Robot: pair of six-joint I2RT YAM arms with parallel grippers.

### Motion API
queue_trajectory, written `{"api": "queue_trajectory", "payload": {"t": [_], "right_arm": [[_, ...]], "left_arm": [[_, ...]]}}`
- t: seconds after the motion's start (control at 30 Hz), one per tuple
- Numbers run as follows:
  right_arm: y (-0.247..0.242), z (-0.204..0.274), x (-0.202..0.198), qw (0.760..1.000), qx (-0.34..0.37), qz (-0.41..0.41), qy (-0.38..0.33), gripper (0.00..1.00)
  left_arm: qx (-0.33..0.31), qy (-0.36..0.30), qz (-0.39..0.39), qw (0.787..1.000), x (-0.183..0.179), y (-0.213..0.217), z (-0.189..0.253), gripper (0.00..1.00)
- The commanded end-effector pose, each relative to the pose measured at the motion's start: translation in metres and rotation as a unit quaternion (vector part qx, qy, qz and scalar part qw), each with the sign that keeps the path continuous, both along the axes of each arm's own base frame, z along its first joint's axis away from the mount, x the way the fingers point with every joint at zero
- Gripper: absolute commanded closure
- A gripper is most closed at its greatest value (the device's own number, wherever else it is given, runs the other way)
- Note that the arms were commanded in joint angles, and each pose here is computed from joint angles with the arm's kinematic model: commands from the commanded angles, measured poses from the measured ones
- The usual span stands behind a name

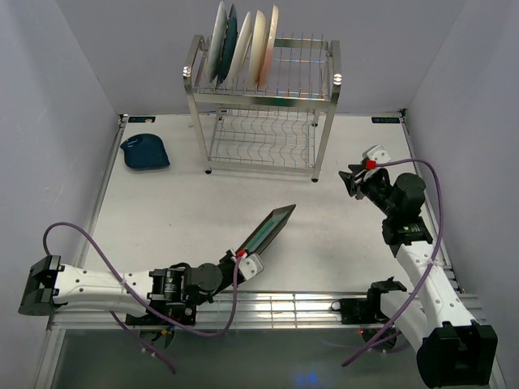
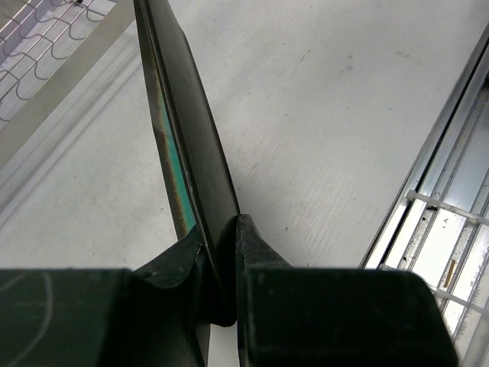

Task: Load the plates into the dish rack
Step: Pick up the plate at the center of the board.

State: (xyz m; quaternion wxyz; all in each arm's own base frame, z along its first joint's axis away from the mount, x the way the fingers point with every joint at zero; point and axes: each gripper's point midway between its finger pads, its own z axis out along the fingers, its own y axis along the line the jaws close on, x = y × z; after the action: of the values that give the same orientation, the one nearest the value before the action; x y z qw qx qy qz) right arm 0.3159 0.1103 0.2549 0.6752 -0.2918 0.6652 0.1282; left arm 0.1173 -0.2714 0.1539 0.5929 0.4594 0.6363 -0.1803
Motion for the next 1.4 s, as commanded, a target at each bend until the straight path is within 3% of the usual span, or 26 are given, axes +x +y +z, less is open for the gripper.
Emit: {"api": "queue_trajectory", "payload": {"t": [0.0, 0.57, 1.1, 1.37], "right_arm": [[0.002, 0.013, 0.000, 0.999, 0.046, 0.015, -0.017, 0.59], [0.004, -0.020, -0.006, 0.998, 0.046, 0.031, -0.006, 0.62], [0.008, -0.036, -0.002, 0.998, 0.047, 0.042, 0.015, 0.63], [0.010, -0.038, -0.002, 0.998, 0.045, 0.048, 0.017, 0.64]], "left_arm": [[-0.113, 0.005, 0.057, 0.992, 0.014, -0.006, 0.066, 1.00], [-0.199, 0.003, 0.164, 0.966, 0.040, -0.010, 0.150, 1.00], [-0.287, 0.040, 0.140, 0.947, 0.033, -0.022, 0.238, 1.00], [-0.344, 0.008, 0.128, 0.930, 0.034, -0.023, 0.297, 1.00]]}}
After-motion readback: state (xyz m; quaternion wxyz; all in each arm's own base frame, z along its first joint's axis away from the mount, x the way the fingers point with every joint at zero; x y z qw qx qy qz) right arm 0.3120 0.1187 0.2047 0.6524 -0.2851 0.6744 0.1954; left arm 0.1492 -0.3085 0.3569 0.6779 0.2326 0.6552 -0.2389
